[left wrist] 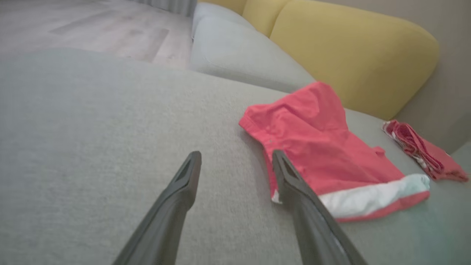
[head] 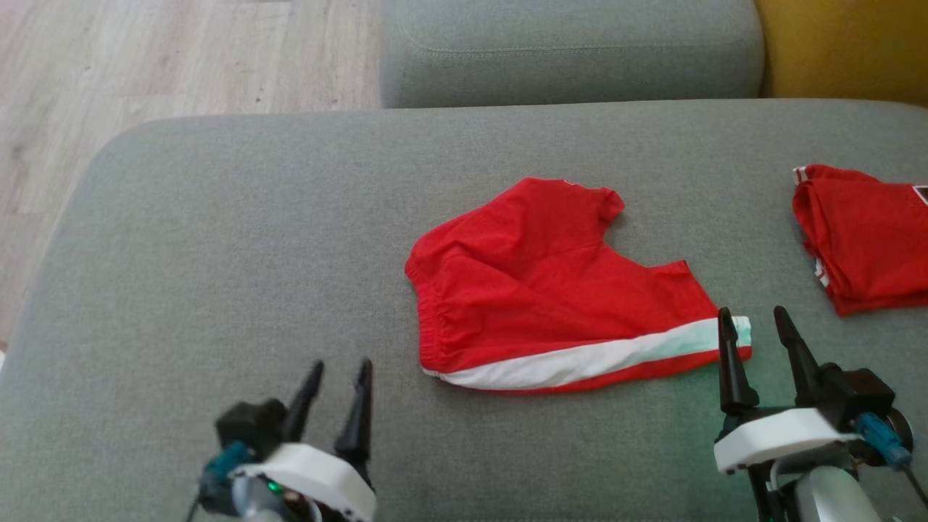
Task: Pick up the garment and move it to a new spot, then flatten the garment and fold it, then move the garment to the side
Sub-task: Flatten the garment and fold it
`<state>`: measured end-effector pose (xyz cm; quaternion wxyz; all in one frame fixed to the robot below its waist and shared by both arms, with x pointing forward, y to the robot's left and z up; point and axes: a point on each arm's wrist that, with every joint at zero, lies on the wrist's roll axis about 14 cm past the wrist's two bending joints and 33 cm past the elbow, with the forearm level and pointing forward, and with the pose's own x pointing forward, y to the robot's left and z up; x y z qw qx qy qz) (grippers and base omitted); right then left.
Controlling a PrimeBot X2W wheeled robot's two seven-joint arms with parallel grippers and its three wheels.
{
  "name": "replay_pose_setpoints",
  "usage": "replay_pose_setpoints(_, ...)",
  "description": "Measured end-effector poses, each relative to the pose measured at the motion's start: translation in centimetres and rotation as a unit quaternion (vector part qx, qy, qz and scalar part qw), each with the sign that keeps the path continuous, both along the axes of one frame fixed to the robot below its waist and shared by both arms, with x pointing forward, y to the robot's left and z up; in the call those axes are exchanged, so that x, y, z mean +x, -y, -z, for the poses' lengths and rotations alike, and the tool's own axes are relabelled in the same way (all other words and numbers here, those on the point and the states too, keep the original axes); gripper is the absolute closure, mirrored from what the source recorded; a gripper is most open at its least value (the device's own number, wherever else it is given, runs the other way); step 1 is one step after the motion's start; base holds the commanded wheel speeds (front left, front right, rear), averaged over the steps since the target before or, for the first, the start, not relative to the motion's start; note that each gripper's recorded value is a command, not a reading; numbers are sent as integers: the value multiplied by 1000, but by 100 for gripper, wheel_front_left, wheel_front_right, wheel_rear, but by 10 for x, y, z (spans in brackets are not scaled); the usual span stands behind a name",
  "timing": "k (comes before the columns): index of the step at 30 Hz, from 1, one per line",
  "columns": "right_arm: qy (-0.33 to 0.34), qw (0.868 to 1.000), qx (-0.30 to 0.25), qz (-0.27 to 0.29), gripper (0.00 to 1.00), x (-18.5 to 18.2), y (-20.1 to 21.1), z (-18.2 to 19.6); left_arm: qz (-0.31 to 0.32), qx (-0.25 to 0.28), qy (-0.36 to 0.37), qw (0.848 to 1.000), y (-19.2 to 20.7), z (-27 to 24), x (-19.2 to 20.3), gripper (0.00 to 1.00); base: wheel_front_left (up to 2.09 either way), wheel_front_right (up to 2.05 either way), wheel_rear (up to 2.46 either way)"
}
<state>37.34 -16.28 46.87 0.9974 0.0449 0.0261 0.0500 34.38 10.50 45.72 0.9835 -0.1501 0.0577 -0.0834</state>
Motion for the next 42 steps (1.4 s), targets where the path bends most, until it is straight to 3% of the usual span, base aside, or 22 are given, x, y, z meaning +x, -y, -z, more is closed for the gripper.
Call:
replay_pose_setpoints(8, -7, 1000, -1, 8, 0, -4, 5, 5, 78, 21, -75, 994, 36, 47, -14, 0, 0, 0, 0)
replay_pose_setpoints(16, -22, 999, -4, 28, 0, -9, 19, 14, 146, 47, -88, 984, 69, 57, 1, 0, 0, 0, 0)
replay_pose_setpoints(22, -26, 999, -6, 38, 0, -12, 26, 17, 161, 60, -110, 979, 76, 70, 3, 0, 0, 0, 0)
replay_pose_setpoints(30, -28, 999, -7, 41, 0, -12, 28, 18, 179, 90, -74, 977, 86, 56, 17, 0, 0, 0, 0)
replay_pose_setpoints(42, -34, 998, -8, 45, 0, -12, 30, 21, 219, 88, -83, 968, 98, 64, 7, 0, 0, 0, 0)
